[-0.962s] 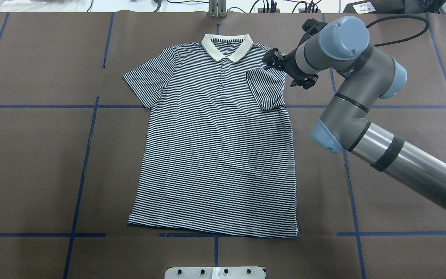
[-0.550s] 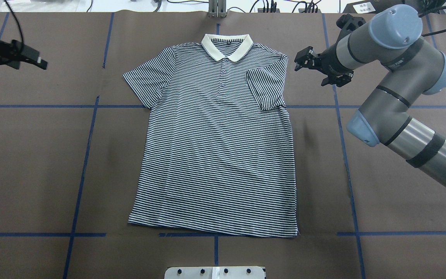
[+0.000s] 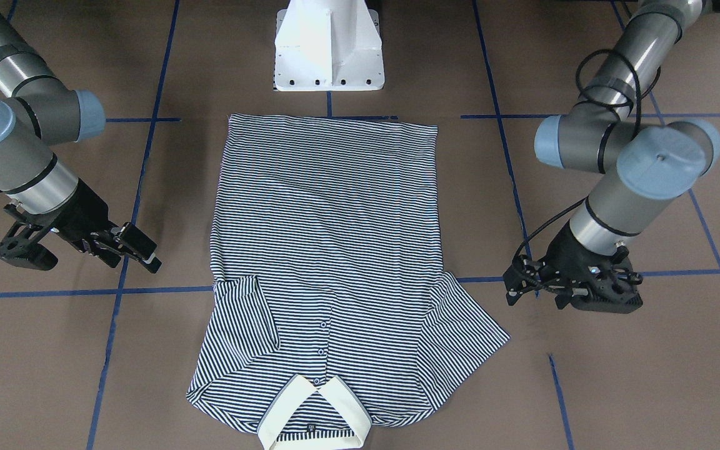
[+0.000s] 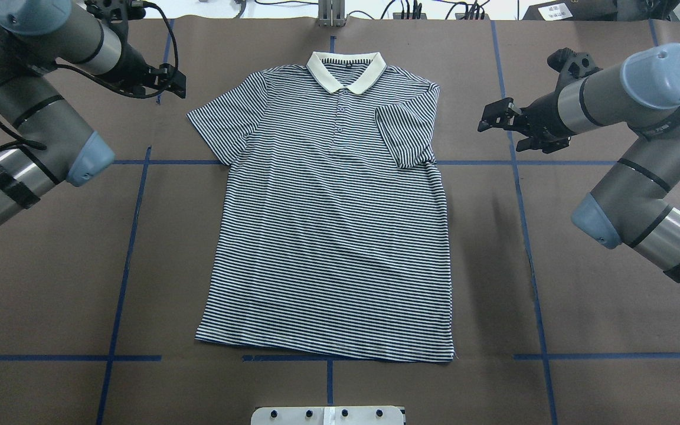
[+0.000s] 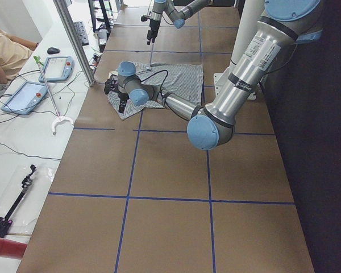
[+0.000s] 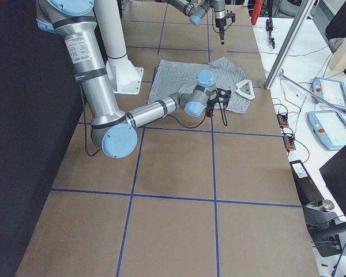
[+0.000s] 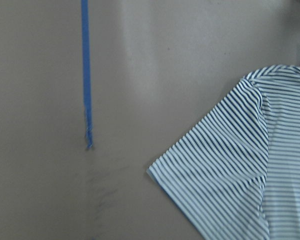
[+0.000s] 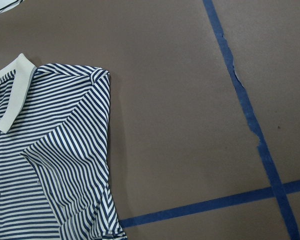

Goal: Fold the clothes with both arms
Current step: 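Release the sleeve and raise the right gripper while the left arm moves in, then grasp the sleeve nearest the left gripper and fold it inward over the body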

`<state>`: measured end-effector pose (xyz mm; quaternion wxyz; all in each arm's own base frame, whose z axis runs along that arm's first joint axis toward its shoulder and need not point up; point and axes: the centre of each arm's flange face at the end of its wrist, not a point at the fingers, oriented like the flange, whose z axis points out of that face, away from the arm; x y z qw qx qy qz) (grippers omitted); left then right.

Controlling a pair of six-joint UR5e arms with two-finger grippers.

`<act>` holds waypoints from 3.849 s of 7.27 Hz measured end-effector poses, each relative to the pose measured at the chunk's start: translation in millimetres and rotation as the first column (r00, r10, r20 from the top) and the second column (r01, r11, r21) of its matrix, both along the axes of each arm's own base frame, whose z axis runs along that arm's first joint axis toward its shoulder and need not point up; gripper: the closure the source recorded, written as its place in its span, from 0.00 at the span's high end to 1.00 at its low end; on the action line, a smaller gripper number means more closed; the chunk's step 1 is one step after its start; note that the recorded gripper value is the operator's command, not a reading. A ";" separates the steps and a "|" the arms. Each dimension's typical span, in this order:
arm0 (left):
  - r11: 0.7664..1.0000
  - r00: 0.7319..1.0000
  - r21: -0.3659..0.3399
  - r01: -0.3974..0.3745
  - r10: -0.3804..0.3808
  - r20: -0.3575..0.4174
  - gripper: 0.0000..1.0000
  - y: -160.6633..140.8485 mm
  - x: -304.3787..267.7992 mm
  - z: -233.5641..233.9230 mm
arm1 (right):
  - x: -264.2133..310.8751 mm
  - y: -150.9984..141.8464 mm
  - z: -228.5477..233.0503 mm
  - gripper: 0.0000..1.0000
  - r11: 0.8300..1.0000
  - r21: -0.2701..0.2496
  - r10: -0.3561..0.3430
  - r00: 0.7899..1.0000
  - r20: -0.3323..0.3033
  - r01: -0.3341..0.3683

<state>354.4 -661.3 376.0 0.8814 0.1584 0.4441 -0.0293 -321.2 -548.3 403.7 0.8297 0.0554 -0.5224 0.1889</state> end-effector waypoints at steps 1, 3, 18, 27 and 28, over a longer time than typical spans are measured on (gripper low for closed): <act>1.000 1.000 0.019 0.016 -0.016 0.004 0.70 -11.2 13.3 22.3 | 0.8 2.0 3.3 1.00 1.000 0.002 0.001 1.000 0.004 -0.001; 0.999 0.999 0.033 0.042 -0.043 0.027 0.64 -16.8 33.5 40.0 | -2.0 2.5 4.6 1.00 1.000 0.003 0.002 1.000 0.006 -0.002; 0.999 0.998 0.036 0.039 -0.041 0.053 0.00 -5.1 81.7 42.4 | -1.6 3.6 5.5 1.00 1.000 0.003 0.000 1.000 0.008 0.000; 0.991 0.986 -0.040 0.125 -0.128 -0.104 0.00 -4.2 175.6 -116.0 | -1.7 3.2 9.1 1.00 1.000 -0.004 0.002 1.000 0.004 -0.002; 0.990 0.985 -0.025 0.137 -0.139 -0.102 0.01 -0.9 187.1 -117.8 | -1.8 3.1 9.7 1.00 1.000 -0.005 0.002 1.000 0.003 -0.002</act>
